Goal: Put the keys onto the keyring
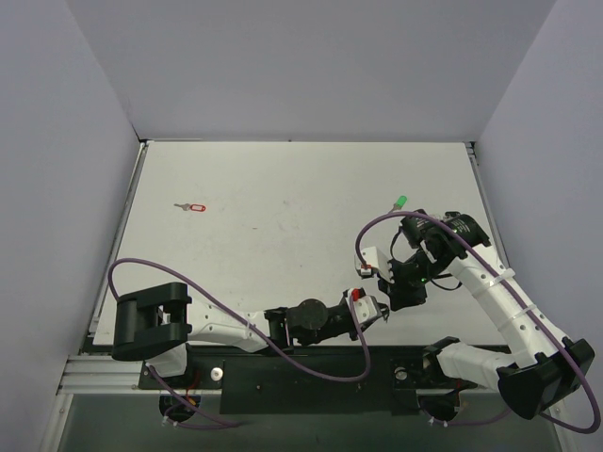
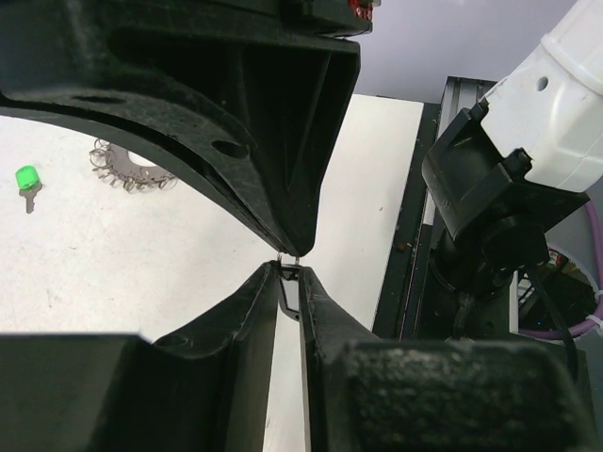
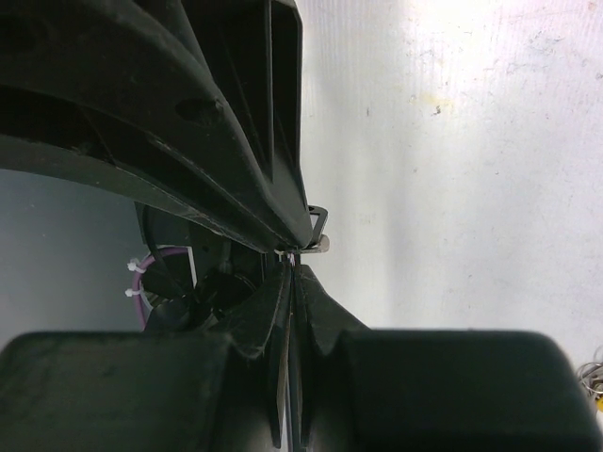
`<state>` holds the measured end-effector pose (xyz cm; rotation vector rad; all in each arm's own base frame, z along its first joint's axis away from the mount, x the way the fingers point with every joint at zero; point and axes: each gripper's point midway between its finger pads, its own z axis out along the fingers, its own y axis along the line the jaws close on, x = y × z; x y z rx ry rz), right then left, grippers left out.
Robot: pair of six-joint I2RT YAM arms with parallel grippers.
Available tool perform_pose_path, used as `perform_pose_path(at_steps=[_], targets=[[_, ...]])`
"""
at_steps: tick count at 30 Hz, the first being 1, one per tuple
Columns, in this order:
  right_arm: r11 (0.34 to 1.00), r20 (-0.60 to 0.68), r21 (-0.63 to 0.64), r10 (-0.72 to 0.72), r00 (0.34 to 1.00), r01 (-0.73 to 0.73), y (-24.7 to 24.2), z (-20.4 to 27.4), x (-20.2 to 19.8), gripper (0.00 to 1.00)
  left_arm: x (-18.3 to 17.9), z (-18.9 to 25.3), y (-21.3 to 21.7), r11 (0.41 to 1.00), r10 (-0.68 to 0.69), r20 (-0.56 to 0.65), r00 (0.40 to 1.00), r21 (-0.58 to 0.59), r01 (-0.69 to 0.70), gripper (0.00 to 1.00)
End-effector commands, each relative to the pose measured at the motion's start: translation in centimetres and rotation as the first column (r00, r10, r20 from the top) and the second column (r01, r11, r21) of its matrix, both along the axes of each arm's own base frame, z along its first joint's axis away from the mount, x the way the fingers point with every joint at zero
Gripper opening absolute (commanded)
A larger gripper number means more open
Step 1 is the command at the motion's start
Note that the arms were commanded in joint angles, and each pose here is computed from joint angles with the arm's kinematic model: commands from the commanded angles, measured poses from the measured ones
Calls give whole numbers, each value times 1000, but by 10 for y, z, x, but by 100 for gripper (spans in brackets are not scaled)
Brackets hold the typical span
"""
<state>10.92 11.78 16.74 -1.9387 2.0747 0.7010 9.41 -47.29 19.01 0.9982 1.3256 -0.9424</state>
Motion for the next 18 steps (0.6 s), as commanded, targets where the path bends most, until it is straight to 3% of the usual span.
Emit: perform_pose_path(at_steps=[1,18], targets=[[1000,-46,8,16,999,-16,-1,3,-14,0,-5,27,-10,997,-24,10,1000,-77,24,24],[999,-46,28,27,999,-25,1,4,-17,0,-5,25,-14,997,-28,-9,1000,-67,27,6]])
